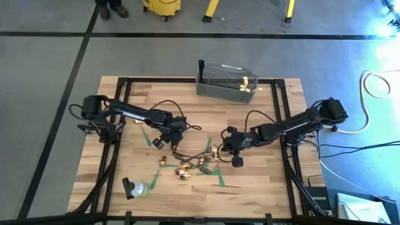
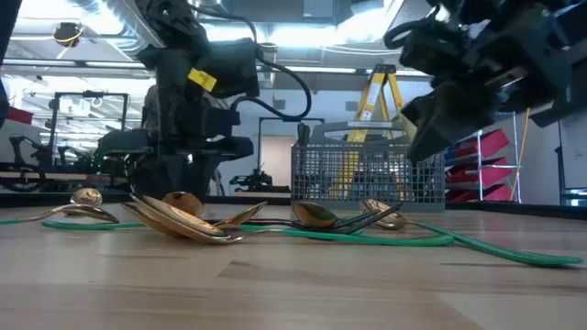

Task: Sort silverware
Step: Put the green spoon into the gray organizer

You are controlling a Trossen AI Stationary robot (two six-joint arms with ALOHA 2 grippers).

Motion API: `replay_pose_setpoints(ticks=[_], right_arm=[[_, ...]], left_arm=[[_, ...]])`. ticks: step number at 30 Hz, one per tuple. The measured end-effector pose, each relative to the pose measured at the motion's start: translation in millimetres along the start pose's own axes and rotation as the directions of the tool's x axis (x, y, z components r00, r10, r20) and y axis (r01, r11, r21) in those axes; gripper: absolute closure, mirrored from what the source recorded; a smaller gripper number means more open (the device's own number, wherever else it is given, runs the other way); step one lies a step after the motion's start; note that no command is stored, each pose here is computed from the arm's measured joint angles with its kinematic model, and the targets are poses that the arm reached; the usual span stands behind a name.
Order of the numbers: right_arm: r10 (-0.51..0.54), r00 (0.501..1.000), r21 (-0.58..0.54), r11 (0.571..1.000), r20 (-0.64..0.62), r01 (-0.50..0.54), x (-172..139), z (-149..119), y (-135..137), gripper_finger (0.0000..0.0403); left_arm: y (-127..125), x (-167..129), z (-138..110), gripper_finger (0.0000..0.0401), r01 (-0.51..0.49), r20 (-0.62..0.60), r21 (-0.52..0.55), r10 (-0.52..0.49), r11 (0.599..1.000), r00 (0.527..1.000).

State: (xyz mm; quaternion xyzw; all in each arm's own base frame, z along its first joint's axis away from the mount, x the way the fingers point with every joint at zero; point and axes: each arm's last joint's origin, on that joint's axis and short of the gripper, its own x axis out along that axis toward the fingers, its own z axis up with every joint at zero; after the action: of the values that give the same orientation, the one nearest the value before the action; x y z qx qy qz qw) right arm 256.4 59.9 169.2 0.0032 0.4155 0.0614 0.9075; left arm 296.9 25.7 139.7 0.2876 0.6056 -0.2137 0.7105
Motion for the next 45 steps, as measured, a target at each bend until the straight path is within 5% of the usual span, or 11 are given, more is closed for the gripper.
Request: replay_pose_setpoints(ticks=[6, 14, 17, 20, 24, 28, 33, 42, 45], right_arm=[[0.019, 1.0, -0.022, 1.0, -0.023, -0.02, -2.1, -4.8, 17.1, 0.0403], [-0.054, 0.998, -0.028, 0.998, 0.036, 0.055, -18.8, -6.0, 38.3, 0.0403], [-0.07, 0.995, -0.027, 0.997, 0.066, 0.072, -27.3, -6.4, 46.0, 0.0403], [-0.091, 0.991, -0.018, 0.995, 0.095, 0.093, -33.4, -7.4, 53.3, 0.0403], [-0.112, 0.986, -0.023, 0.993, 0.122, 0.115, -37.6, -11.4, 66.0, 0.0403], [-0.138, 0.978, -0.041, 0.989, 0.154, 0.146, -41.7, -16.0, 78.3, 0.0403], [-0.165, 0.968, -0.058, 0.982, 0.187, 0.178, -45.3, -19.4, 87.2, 0.0403], [-0.19, 0.96, -0.047, 0.978, 0.205, 0.204, -46.1, -19.4, 88.1, 0.0403], [-0.199, 0.957, -0.044, 0.976, 0.21, 0.212, -46.1, -19.2, 87.8, 0.0403]], left_arm=[[13.1, -21.5, 20.7, 0.0391, -0.095, -0.008, -0.049, 0.095, 0.994, 0.995], [32.4, -62.6, 48.6, 0.0401, -0.182, 0.056, -0.176, 0.194, 0.967, 0.979], [35.2, -72.3, 50.9, 0.04, -0.174, 0.054, -0.238, 0.192, 0.955, 0.98], [39.2, -72.1, 49.9, 0.04, -0.151, 0.079, -0.417, 0.201, 0.896, 0.976], [27.3, -54.1, 56.3, 0.0393, 0.015, 0.245, -0.496, 0.123, 0.868, 0.962], [9.4, -40.9, 64.4, 0.0372, -0.004, 0.355, -0.526, 0.225, 0.85, 0.907], [0.3, -23.7, 46.3, 0.0328, -0.049, 0.373, -0.65, 0.375, 0.758, 0.849], [-30.5, 6.5, 4.3, 0.0241, 0.001, 0.525, -0.749, 0.593, 0.663, 0.61], [-38.0, 15.8, -4.4, 0.0205, -0.007, 0.508, -0.77, 0.62, 0.638, 0.598]])
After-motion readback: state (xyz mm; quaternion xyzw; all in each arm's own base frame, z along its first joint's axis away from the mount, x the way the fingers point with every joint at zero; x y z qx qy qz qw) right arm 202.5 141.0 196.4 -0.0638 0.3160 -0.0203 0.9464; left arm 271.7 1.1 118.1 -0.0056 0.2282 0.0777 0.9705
